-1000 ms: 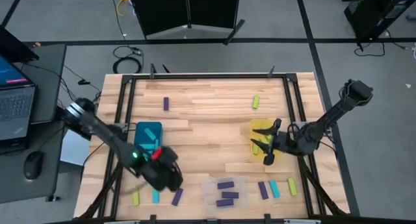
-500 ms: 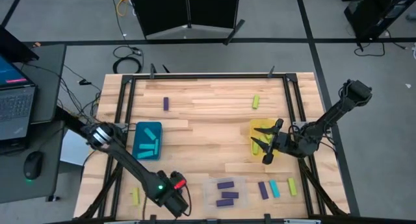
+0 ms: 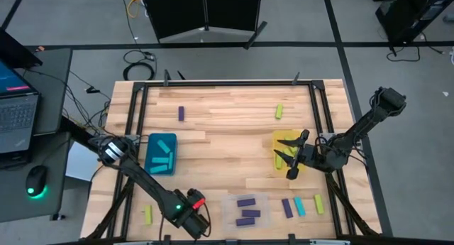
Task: Sort blocks
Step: Put the violet block into the transparent bin
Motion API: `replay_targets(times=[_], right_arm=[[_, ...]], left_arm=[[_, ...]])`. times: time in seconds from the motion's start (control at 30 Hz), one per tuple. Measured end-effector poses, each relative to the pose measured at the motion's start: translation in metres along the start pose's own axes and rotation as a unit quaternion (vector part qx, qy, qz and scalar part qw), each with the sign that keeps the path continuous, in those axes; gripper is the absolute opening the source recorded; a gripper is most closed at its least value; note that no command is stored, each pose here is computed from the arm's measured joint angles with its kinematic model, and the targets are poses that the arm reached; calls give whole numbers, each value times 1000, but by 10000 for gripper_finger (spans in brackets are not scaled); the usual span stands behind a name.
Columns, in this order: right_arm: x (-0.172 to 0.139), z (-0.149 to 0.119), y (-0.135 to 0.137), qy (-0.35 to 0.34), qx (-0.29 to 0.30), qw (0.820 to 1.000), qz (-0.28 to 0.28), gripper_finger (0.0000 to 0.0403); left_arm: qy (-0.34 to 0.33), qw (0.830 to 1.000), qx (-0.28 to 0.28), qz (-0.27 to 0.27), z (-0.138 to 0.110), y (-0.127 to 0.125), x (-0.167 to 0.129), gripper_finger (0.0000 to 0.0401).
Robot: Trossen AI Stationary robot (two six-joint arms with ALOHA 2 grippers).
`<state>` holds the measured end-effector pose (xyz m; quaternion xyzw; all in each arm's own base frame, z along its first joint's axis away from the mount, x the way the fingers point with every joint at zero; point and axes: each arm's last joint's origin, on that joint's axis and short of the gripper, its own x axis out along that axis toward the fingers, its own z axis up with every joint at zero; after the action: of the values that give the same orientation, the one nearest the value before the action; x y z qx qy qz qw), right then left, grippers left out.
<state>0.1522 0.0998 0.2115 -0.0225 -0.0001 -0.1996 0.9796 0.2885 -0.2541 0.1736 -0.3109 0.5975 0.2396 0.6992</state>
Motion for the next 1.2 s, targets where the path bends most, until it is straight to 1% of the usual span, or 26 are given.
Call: replay_targets(times=[0.2,0.3,0.4,0.47,0.53,0.6,0.77,0.83,0.87,0.97,1.07,1.13,1.2], right_arm=[[0,0,0,0,0,1000,0,188],[0,0,0,0,0,1000,0,188],[0,0,0,0,0,1000,0,188],[0,0,0,0,0,1000,0,188],[0,0,0,0,0,1000,0,188],[0,0,0,0,0,1000,0,188],[0,0,0,0,0,1000,0,188],[0,0,0,0,0,1000,-2,188],[0,0,0,0,0,1000,-3,188],[0,0,0,0,0,1000,-3,188],[0,0,0,0,0,1000,-4,188],[0,0,0,0,0,1000,-4,188],[1,0,-1,0,0,1000,-6,188]], left_arm=[[4,1000,-11,12,-1,-2,14,336],[5,1000,-12,15,-1,-3,22,336],[6,1000,-11,19,-2,-3,25,325],[6,1000,-12,22,-1,-1,27,309],[6,1000,-13,27,0,0,27,284],[6,999,-13,33,0,1,28,248],[-12,999,-12,40,1,3,29,143],[-17,999,-7,39,1,3,29,109],[-19,999,0,39,2,3,29,102],[-19,999,13,39,6,3,29,102],[-27,998,38,46,9,0,24,102],[-71,994,54,62,15,-1,17,102],[-100,991,55,65,23,-4,0,102]])
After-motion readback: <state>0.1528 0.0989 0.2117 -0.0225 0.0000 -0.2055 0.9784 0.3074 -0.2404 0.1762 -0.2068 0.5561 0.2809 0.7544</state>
